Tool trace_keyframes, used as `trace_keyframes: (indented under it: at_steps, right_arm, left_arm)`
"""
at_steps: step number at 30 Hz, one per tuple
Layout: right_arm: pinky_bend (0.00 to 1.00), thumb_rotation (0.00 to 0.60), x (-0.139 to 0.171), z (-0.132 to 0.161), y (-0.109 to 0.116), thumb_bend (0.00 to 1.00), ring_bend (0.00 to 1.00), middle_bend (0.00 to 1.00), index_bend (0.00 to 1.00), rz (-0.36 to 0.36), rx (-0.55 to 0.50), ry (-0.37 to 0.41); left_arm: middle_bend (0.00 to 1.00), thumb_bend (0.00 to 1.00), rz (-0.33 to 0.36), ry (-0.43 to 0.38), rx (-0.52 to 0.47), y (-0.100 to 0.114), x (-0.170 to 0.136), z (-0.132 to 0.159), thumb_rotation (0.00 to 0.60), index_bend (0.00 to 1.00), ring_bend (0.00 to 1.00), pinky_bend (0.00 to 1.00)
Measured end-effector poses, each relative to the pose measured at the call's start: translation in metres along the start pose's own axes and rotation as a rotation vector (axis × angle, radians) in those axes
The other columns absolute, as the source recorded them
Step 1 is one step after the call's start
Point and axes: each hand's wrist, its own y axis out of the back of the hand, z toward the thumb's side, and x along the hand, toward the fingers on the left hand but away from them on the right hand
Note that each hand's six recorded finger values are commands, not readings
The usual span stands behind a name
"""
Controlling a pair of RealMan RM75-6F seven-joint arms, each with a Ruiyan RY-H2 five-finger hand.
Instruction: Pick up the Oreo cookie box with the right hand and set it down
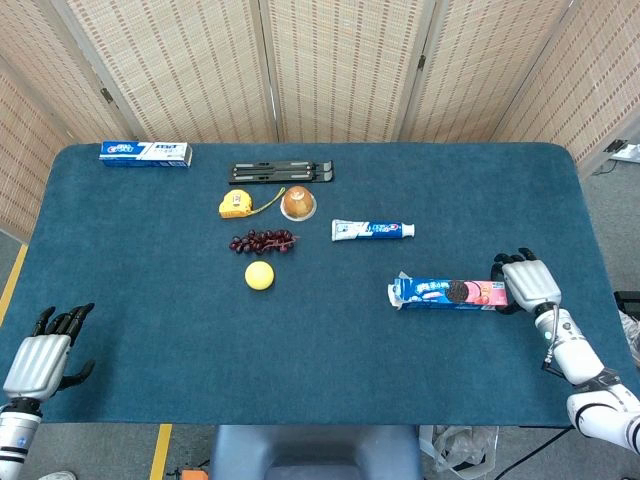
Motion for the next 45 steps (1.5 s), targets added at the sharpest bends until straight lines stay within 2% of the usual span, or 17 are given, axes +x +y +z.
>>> trace_keyframes:
  at_steps: [6,11,14,19,24,31,37,45]
  right_arm:
    - [0.1,0.6,0.004,-0.003,0.011,0.22,0.24,0.26,0.47,-0.031,0.007,-0.002]
    - [0.12,0.6,0.008,-0.002,0.03,0.22,0.27,0.28,0.49,-0.078,0.058,0.006]
    - [0.16,0.6,0.008,0.001,0.045,0.22,0.29,0.29,0.51,-0.126,0.119,0.014]
    - [0.16,0.6,0.006,0.009,0.076,0.22,0.29,0.29,0.51,-0.205,0.205,0.034]
    - [0.19,0.6,0.006,0.012,0.089,0.22,0.29,0.29,0.51,-0.242,0.312,0.046]
    - [0.22,0.6,0.012,0.024,0.108,0.22,0.3,0.29,0.51,-0.303,0.542,0.089]
    - [0.22,0.6,0.021,0.029,0.132,0.22,0.3,0.29,0.51,-0.389,0.64,0.128]
    - [0.24,0.6,0.036,0.029,0.162,0.22,0.3,0.29,0.51,-0.462,0.696,0.139]
  left_arm:
    - [0.16,0.36,0.001,0.0,0.001,0.0,0.0,0.0,0.6,0.04,0.18,0.0]
    - [0.16,0.36,-0.003,0.003,0.005,-0.001,0.001,0.0,0.6,0.04,0.18,0.0]
    - [0.16,0.36,-0.007,0.005,0.009,-0.002,0.001,0.001,0.6,0.04,0.19,0.0]
    - [0.16,0.36,-0.009,0.007,0.01,-0.003,0.002,0.001,0.6,0.04,0.18,0.0]
    - [0.16,0.36,-0.024,-0.003,-0.001,-0.004,0.002,0.002,0.6,0.03,0.18,0.0]
    - [0.16,0.36,-0.043,-0.014,-0.002,-0.006,0.004,0.004,0.6,0.03,0.18,0.0]
    - [0.16,0.36,-0.049,-0.012,0.001,-0.008,0.006,0.004,0.6,0.03,0.18,0.0]
    - [0.16,0.36,-0.064,-0.011,0.006,-0.012,0.009,0.005,0.6,0.03,0.18,0.0]
